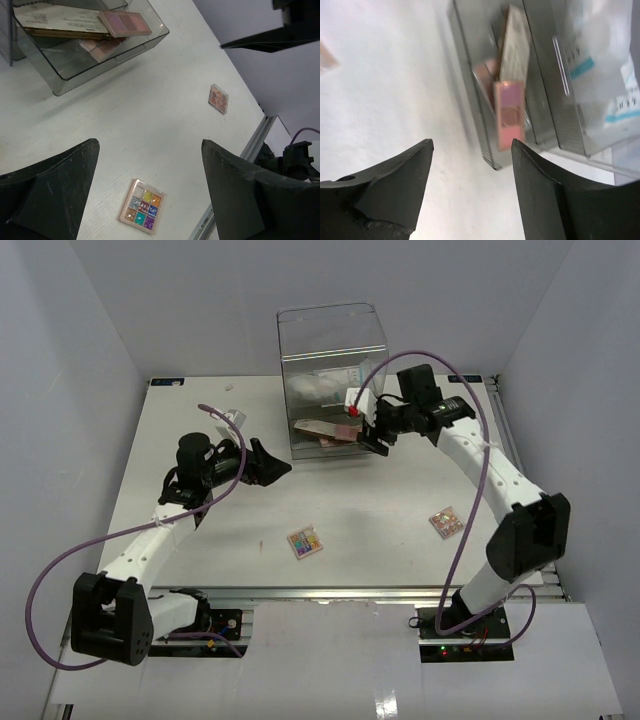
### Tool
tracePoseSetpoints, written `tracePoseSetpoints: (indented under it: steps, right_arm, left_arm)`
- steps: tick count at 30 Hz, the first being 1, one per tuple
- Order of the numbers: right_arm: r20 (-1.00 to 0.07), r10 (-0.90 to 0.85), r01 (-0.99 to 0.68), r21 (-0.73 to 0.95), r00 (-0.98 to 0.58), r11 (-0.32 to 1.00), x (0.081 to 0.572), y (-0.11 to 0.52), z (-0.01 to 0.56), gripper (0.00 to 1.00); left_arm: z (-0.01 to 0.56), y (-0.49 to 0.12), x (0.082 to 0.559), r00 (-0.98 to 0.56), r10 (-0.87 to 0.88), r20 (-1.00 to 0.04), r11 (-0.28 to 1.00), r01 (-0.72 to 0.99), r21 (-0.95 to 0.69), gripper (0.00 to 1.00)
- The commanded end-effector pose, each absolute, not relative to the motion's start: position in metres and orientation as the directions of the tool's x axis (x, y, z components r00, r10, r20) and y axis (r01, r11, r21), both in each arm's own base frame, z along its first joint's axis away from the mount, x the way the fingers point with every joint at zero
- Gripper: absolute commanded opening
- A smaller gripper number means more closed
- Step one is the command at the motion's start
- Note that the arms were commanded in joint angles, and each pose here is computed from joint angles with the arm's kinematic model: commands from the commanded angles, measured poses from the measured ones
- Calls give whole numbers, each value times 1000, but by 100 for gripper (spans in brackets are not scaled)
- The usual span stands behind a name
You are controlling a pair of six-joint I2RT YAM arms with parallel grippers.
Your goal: Organize the makeup
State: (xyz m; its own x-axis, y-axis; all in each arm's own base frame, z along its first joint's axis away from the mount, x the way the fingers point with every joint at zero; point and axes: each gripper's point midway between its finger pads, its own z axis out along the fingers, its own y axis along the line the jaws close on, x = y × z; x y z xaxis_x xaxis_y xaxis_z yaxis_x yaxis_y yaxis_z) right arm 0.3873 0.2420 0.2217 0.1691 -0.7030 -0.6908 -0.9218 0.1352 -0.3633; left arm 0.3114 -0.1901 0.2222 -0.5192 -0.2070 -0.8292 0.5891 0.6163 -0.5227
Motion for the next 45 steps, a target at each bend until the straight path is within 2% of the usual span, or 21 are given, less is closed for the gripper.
tracePoseSetpoints:
  steps: [1,5,8,11,15,22,27,35,45]
  right_arm:
    - [-856,-496,-986,-168,149,-6,295,251,240,73]
    - [-881,-463,-995,-89,95,-36,246,239,217,84]
    - [-889,-451,-997,-80,79,-19,229,228,201,92]
    - [-913,-406,-995,-80,47,64,234,208,198,90]
    - [-944,-330,-988,-30,-22,150,240,184,196,90]
    - [-949,-312,-979,-35,-30,202,242,173,200,90]
    - [-948,-318,-975,-47,-25,215,244,171,200,90]
    - [-945,-325,-972,-57,-21,227,244,169,200,90]
    - [-943,-332,-971,-64,-17,231,244,167,198,90]
  left_arm:
    - [213,-207,300,-574,-147,-806,572,615,-542,93]
    - [182,-233,280,-611,11,-791,651,605,-458,93]
    - [155,-239,259,-656,102,-748,728,561,-394,94]
    - [140,-236,247,-708,120,-696,787,495,-368,98]
    - [115,-234,222,-757,154,-635,852,427,-303,98]
    - [60,-220,210,-868,-47,-494,979,57,-194,98]
    - [45,-233,210,-876,-221,-429,966,-137,-217,98]
    - [37,-262,221,-877,-263,-403,955,-175,-241,98]
    - [31,-261,218,-852,-366,-374,923,-280,-265,98]
